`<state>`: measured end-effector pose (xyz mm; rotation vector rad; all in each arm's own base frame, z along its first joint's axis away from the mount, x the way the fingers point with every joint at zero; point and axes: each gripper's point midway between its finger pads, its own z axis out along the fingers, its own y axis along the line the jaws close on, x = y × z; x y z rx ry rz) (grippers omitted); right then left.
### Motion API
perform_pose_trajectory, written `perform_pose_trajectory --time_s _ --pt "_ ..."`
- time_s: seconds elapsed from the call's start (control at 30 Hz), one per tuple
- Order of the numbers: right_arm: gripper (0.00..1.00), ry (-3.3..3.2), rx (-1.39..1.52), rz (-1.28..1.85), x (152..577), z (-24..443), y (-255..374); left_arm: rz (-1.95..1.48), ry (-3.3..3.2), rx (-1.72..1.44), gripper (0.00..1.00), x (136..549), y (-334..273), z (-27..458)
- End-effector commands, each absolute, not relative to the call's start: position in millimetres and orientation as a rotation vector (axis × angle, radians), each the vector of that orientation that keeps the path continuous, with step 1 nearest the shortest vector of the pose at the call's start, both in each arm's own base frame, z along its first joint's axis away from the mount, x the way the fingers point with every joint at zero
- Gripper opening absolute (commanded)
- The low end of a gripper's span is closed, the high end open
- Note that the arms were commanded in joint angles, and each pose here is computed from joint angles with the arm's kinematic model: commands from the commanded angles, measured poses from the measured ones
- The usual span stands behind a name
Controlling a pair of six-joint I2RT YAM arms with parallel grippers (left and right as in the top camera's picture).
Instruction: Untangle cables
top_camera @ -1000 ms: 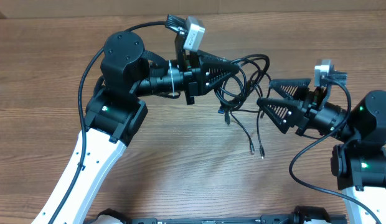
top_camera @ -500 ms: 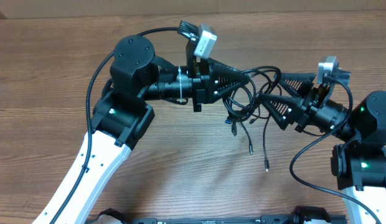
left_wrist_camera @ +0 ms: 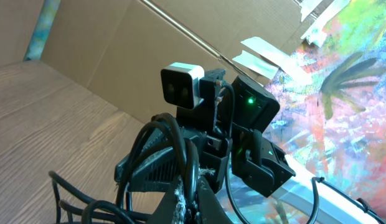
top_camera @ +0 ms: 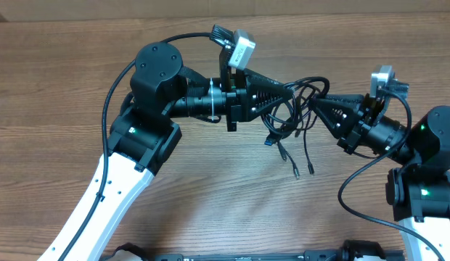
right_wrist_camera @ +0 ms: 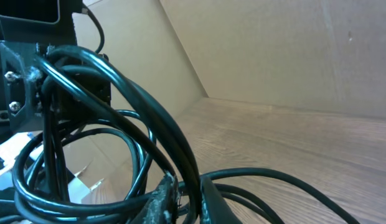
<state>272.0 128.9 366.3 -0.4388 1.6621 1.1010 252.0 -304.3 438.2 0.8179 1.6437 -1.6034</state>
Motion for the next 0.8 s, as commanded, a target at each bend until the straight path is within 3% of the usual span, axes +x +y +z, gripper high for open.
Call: perform_pose_trajectory --time_s 0.0,0.23,0.5,0.57,0.77 --pt "0.15 1.636 -0.48 1.109 266 373 131 -1.618 1.632 0.835 0.04 250 -307 443" --pt "0.54 1.634 -0.481 1.108 266 373 131 -1.624 1.638 0.83 0.04 250 -308 443" --pt "0.57 1.611 -0.496 1.095 266 377 131 -1.648 1.652 0.822 0.04 245 -314 443" --pt "0.54 1.597 -0.505 1.087 266 380 131 -1.651 1.654 0.819 0.04 241 -320 443" --pt "0.11 1.594 -0.517 1.095 264 380 133 -1.642 1.653 0.808 0.04 239 -326 443"
